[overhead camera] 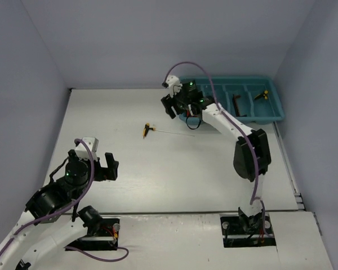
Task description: Sort the tools into containers
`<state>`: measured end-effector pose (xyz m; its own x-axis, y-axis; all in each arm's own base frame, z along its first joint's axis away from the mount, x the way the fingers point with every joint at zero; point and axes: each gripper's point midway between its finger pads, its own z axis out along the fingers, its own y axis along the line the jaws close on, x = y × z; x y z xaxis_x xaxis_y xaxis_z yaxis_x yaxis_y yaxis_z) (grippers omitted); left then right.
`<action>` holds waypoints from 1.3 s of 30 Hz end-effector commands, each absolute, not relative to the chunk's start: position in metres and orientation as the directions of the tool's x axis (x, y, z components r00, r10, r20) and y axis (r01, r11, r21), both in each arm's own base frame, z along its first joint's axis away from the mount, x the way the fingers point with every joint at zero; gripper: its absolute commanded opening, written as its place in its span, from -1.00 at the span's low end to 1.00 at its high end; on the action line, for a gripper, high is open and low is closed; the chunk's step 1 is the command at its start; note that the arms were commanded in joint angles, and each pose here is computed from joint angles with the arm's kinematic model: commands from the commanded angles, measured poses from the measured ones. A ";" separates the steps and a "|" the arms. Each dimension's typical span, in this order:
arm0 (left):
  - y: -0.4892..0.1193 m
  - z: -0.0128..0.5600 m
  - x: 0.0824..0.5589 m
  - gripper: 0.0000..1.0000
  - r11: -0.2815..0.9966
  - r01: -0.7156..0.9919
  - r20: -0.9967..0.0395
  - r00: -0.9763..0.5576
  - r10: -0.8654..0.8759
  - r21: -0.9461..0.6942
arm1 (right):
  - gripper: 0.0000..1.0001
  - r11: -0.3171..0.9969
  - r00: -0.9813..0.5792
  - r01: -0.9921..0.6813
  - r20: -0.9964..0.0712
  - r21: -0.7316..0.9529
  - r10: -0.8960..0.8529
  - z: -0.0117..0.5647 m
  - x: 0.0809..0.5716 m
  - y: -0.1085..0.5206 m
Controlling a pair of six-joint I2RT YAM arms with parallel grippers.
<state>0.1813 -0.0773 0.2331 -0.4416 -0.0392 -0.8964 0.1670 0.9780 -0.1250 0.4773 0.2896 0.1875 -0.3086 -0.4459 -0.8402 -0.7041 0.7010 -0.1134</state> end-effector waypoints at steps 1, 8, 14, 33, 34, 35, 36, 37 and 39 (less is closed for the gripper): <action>-0.079 0.238 0.183 0.95 0.976 0.168 -0.901 -0.430 -0.055 -0.140 | 0.30 0.613 -0.334 -0.789 -0.805 -0.046 -0.490 0.149 0.457 0.333; -0.077 0.237 0.180 0.95 0.975 0.150 -0.891 -0.446 -0.080 -0.163 | 0.30 0.583 -0.387 -0.813 -0.741 -0.007 -0.549 0.084 0.458 0.354; -0.075 0.235 0.177 0.95 0.975 0.132 -0.884 -0.457 -0.099 -0.178 | 0.30 0.558 -0.408 -0.829 -0.715 0.029 -0.568 0.047 0.460 0.371; -0.073 0.231 0.172 0.95 0.971 0.135 -0.882 -0.456 -0.116 -0.198 | -1.00 0.496 -0.415 -0.865 -0.663 0.076 -0.623 0.005 0.413 0.417; -0.073 0.232 0.172 0.95 0.970 0.137 -0.883 -0.454 -0.118 -0.200 | -1.00 0.495 -0.408 -0.866 -0.678 0.074 -0.612 0.018 0.412 0.421; -0.073 0.233 0.172 0.95 0.970 0.138 -0.884 -0.451 -0.119 -0.201 | -1.00 0.496 -0.398 -0.865 -0.697 0.071 -0.596 0.034 0.411 0.425; -0.074 0.234 0.172 0.95 0.969 0.140 -0.885 -0.450 -0.120 -0.203 | -1.00 0.500 -0.384 -0.864 -0.724 0.063 -0.573 0.056 0.412 0.429; -0.073 0.234 0.172 0.95 0.969 0.140 -0.886 -0.448 -0.120 -0.203 | -1.00 0.524 -0.367 -0.851 -0.747 0.030 -0.555 0.078 0.419 0.428; -0.073 0.236 0.172 0.95 0.969 0.140 -0.888 -0.444 -0.121 -0.202 | -1.00 0.575 -0.310 -0.817 -0.808 -0.043 -0.501 0.139 0.434 0.422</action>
